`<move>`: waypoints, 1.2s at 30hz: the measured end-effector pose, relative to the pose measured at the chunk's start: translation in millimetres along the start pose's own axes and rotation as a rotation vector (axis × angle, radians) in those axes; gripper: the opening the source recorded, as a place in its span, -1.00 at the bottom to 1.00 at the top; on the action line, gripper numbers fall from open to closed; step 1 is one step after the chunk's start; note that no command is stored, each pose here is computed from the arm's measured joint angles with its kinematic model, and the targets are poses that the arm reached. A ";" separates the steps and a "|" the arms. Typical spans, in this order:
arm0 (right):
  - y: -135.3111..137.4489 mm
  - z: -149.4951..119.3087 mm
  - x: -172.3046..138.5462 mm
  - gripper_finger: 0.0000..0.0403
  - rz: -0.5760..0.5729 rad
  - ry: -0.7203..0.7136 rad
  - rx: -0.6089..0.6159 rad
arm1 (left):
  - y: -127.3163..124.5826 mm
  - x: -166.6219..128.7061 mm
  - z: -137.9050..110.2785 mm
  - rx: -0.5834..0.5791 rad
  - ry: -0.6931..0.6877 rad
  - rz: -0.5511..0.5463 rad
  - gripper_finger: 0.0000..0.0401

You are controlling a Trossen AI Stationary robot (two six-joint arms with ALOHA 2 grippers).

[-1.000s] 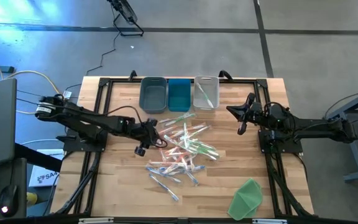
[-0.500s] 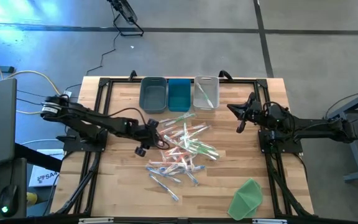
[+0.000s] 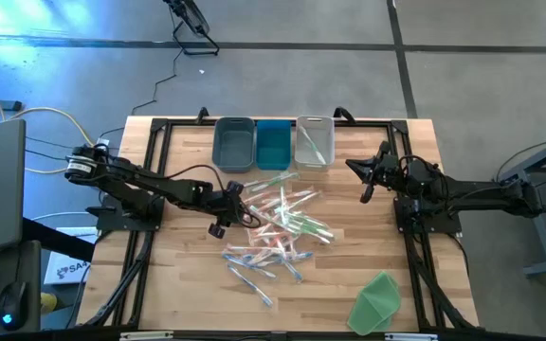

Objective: Pick & Place Toothbrushes
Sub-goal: Put the orange toothbrush into the dark blue bin

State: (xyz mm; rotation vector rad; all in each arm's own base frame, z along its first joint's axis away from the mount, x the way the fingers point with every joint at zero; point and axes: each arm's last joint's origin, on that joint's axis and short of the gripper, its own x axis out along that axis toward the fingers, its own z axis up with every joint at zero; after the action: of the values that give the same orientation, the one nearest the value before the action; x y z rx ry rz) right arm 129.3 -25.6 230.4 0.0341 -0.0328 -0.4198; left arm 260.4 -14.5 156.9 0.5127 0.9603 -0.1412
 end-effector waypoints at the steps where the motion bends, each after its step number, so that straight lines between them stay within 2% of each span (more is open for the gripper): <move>1: 0.0 0.0 0.0 -0.99 0.000 0.000 0.000 | -0.4 1.1 -0.5 0.001 0.006 -0.003 -0.22; 8: 0.1 -0.1 0.0 -0.99 0.001 0.001 0.000 | -2.6 3.9 -4.1 0.003 0.045 -0.022 -0.22; 28: 0.1 -0.1 0.0 -0.99 0.001 0.001 -0.001 | -2.6 3.9 -3.9 0.003 0.042 -0.024 -0.22; 36: 0.1 -0.1 0.0 -0.99 0.001 0.001 -0.001 | -5.7 3.4 -9.3 -0.086 0.095 -0.064 -0.22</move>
State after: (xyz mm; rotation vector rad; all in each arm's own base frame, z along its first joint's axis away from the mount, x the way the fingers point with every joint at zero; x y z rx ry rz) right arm 129.3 -25.6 230.3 0.0329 -0.0313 -0.4188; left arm 253.5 -14.7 147.8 0.4127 1.0714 -0.1329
